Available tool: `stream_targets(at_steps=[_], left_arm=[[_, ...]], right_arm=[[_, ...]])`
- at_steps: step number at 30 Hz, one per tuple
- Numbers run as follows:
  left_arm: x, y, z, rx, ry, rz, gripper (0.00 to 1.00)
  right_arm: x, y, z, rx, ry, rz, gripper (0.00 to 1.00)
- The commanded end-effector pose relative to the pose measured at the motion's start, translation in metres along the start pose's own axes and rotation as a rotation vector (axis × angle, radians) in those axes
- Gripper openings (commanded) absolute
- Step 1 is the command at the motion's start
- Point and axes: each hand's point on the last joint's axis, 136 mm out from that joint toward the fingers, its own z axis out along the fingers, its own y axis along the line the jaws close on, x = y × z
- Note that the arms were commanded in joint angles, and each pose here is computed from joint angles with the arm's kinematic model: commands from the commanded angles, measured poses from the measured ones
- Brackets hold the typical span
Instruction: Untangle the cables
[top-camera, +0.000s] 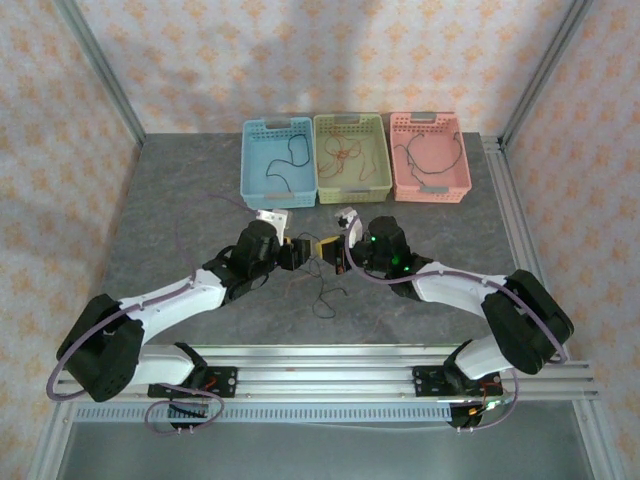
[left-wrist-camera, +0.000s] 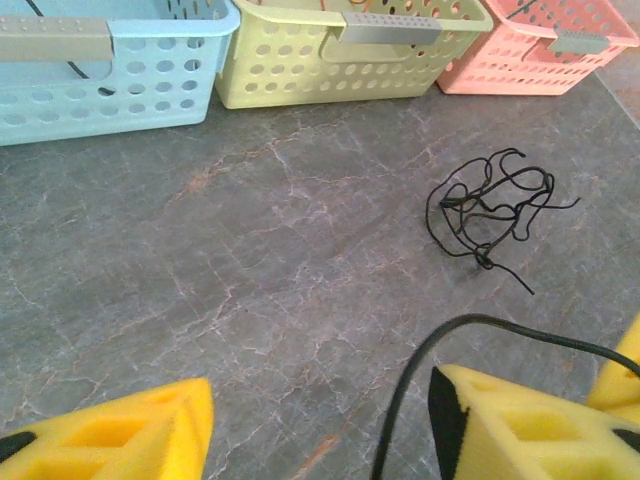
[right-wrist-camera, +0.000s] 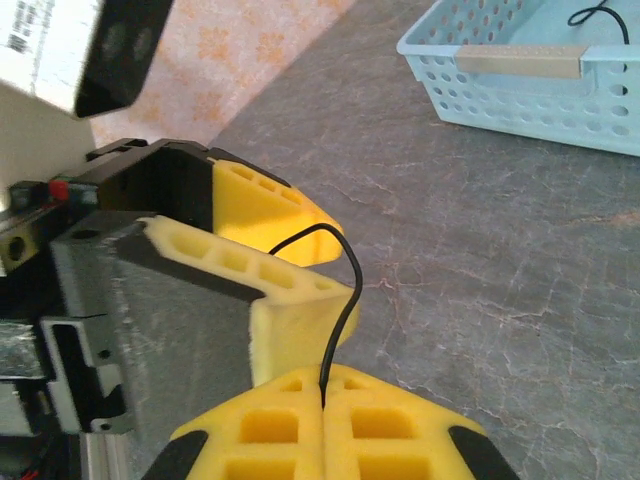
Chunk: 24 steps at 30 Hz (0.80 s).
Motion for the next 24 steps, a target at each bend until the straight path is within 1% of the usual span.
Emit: stream_targets(at_steps=[1,6,7,9,11,12,13,14,15,16,17,18,19,20,21,22,23,24], left_arm=[[-0.008,0.004,0.000,-0.053,-0.009,0.018,0.57],[-0.006,0.004,0.003,-0.054,0.002,0.020,0.56],[-0.006,0.004,0.004,-0.055,0.003,0.021,0.54],[-0.006,0.005,0.004,-0.063,0.008,0.022,0.48],[-0.006,0.008,0.004,-0.081,0.009,0.022,0.39],[-0.007,0.010,0.003,-0.095,0.005,0.021,0.31],[-0.007,0.013,0.002,-0.113,0.000,0.019,0.20],[-0.009,0.017,0.000,-0.134,-0.008,0.018,0.13],[-0.011,0.020,-0.003,-0.152,-0.022,0.015,0.05],[-0.013,0.023,-0.007,-0.166,-0.038,0.014,0.00],[-0.016,0.025,-0.010,-0.177,-0.053,0.011,0.00],[-0.018,0.027,-0.015,-0.184,-0.069,0.010,0.00],[-0.020,0.027,-0.019,-0.183,-0.086,0.008,0.00],[-0.022,0.025,-0.022,-0.173,-0.096,0.010,0.00],[-0.023,0.023,-0.024,-0.158,-0.104,0.011,0.00],[-0.024,0.019,-0.026,-0.137,-0.107,0.010,0.00],[-0.024,0.016,-0.026,-0.121,-0.109,0.010,0.00],[-0.025,0.014,-0.027,-0.105,-0.112,0.007,0.00]], right_arm=[[-0.019,0.016,-0.003,-0.053,-0.069,-0.034,0.00],[-0.024,0.016,-0.007,-0.047,-0.095,-0.036,0.00],[-0.025,0.017,-0.008,-0.048,-0.100,-0.040,0.00],[-0.026,0.017,-0.009,-0.046,-0.108,-0.042,0.00],[-0.027,0.017,-0.012,-0.039,-0.118,-0.048,0.00],[-0.028,0.016,-0.012,-0.028,-0.120,-0.052,0.00],[-0.028,0.012,-0.013,-0.004,-0.122,-0.055,0.00],[-0.028,0.006,-0.014,0.033,-0.125,-0.059,0.00],[-0.028,-0.005,-0.016,0.104,-0.126,-0.064,0.00],[-0.028,-0.021,-0.021,0.206,-0.128,-0.082,0.00],[-0.027,-0.038,-0.027,0.319,-0.126,-0.100,0.00],[-0.029,-0.060,-0.038,0.465,-0.133,-0.117,0.00],[-0.033,-0.078,-0.052,0.601,-0.154,-0.126,0.00],[-0.038,-0.091,-0.065,0.703,-0.180,-0.131,0.00],[-0.042,-0.101,-0.079,0.795,-0.216,-0.135,0.07],[-0.045,-0.107,-0.089,0.850,-0.248,-0.139,0.15],[-0.046,-0.109,-0.093,0.867,-0.269,-0.137,0.25],[-0.046,-0.106,-0.093,0.850,-0.286,-0.134,0.37]])
